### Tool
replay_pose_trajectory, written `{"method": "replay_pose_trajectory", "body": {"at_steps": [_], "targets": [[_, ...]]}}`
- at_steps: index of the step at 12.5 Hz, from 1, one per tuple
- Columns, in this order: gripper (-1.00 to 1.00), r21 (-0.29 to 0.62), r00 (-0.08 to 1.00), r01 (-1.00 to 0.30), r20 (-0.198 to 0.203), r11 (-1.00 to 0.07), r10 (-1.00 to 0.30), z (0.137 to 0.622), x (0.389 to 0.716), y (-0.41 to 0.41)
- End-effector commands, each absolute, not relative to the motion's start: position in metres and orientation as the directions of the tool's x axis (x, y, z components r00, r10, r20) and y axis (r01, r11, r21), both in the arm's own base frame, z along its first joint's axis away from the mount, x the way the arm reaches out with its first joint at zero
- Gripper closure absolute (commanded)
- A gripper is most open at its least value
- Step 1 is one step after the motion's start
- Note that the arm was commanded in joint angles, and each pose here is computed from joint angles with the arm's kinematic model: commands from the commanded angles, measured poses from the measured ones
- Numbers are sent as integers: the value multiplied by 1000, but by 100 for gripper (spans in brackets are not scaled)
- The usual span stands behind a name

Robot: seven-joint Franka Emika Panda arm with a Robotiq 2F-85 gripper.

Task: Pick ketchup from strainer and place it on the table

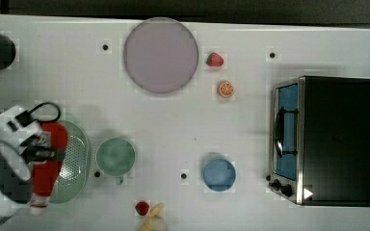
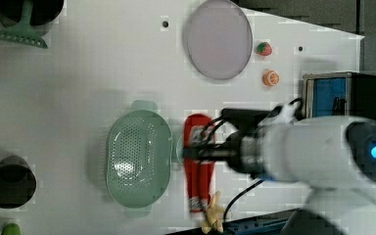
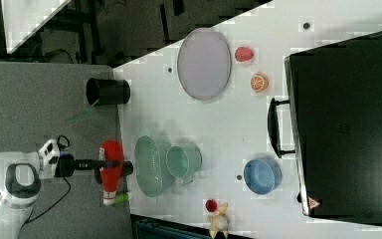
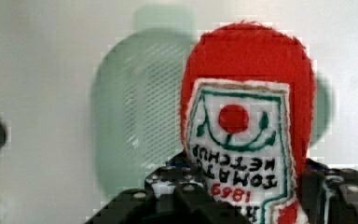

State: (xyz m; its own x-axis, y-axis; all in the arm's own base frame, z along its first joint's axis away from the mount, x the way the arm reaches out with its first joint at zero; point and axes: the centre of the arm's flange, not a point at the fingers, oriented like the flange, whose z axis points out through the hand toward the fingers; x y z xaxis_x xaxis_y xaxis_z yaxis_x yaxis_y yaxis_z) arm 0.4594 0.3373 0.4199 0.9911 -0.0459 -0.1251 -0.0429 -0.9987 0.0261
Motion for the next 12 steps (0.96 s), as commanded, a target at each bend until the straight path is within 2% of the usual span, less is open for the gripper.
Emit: {"method": "replay_pose_trajectory", "body": {"at_steps": [1,3,5,8,11,12], "targets": [[-13,6,998,-53,-40,-999,-54,460,524,244],[-13,17,998,-53,-14,-998,-53,470,545,190],[-13,25,999,-33,-9,-999,-33,472,561,134],[-13,31,997,-72,-28,-997,-72,462,574,54],[-13,44,983,-164,-71,-985,-167,434,569,-11],[-13,46,979,-189,-74,-981,-192,422,566,-26]]}}
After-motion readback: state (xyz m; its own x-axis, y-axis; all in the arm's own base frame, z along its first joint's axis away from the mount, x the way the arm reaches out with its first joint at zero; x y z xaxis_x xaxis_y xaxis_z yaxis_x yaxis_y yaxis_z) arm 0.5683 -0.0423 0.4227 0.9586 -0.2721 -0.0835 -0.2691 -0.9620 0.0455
